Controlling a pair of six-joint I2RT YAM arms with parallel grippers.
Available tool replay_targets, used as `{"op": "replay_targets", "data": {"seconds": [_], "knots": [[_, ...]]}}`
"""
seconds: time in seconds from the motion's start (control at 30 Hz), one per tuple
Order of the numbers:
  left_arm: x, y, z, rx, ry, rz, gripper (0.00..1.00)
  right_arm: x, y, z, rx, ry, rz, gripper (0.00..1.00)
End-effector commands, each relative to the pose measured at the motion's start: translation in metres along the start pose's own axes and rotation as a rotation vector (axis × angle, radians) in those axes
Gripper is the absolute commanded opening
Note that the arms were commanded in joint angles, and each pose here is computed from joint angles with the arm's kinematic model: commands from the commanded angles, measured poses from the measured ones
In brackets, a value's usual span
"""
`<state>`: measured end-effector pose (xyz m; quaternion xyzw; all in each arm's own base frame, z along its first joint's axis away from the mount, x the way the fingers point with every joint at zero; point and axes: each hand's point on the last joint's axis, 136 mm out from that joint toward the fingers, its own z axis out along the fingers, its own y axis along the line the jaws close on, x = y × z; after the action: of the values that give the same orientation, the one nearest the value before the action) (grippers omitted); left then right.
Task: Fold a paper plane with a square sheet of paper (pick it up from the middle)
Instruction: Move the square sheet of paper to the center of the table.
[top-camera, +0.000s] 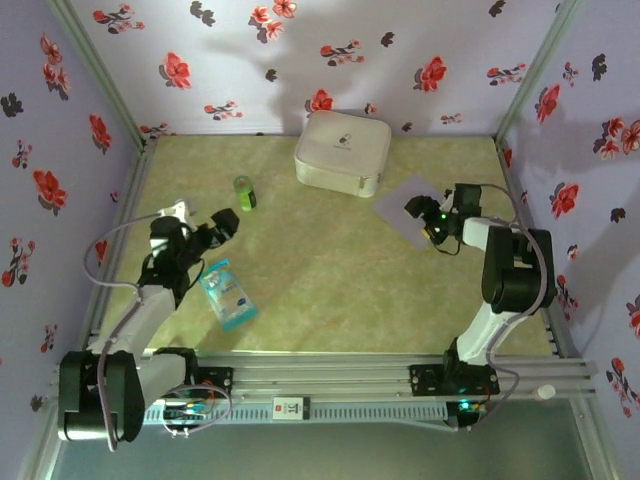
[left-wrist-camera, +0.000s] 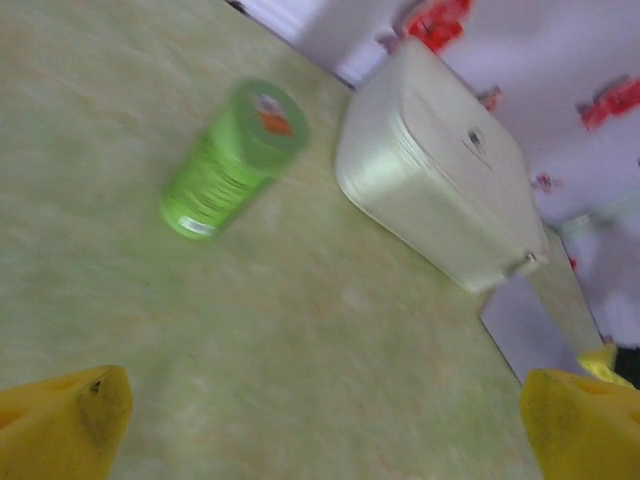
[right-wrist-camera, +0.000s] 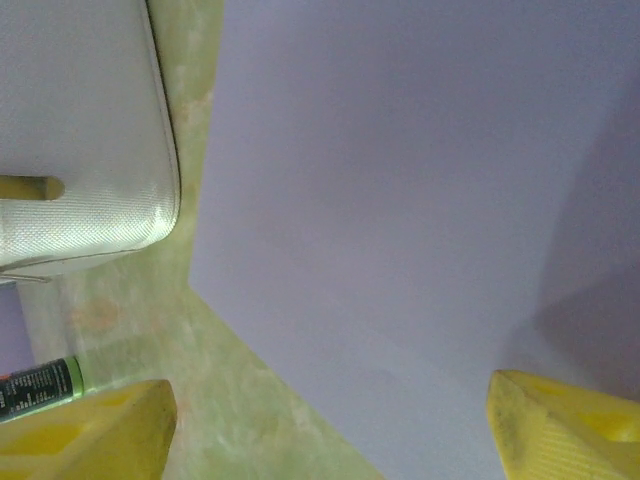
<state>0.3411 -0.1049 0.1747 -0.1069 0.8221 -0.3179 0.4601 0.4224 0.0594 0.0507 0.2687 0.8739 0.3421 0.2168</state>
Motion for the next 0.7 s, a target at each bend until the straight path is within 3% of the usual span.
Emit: {"op": "replay_targets", "data": {"seconds": [0.0, 0.33, 0.67], "knots": [[0.018, -0.009, 0.005, -0.019, 0.089, 0.057, 1.00, 0.002, -0.001, 0.003, 0.046, 0.034, -0.020, 0.81], [0.039, 0.002, 0.011, -0.159, 0.152, 0.063, 1.00, 0.066, -0.043, -0.005, 0.322, 0.289, -0.184, 0.77], [0.024, 0.008, -0.005, -0.207, 0.147, 0.059, 1.00, 0.144, -0.039, -0.014, 0.306, 0.464, -0.294, 0.75]]}}
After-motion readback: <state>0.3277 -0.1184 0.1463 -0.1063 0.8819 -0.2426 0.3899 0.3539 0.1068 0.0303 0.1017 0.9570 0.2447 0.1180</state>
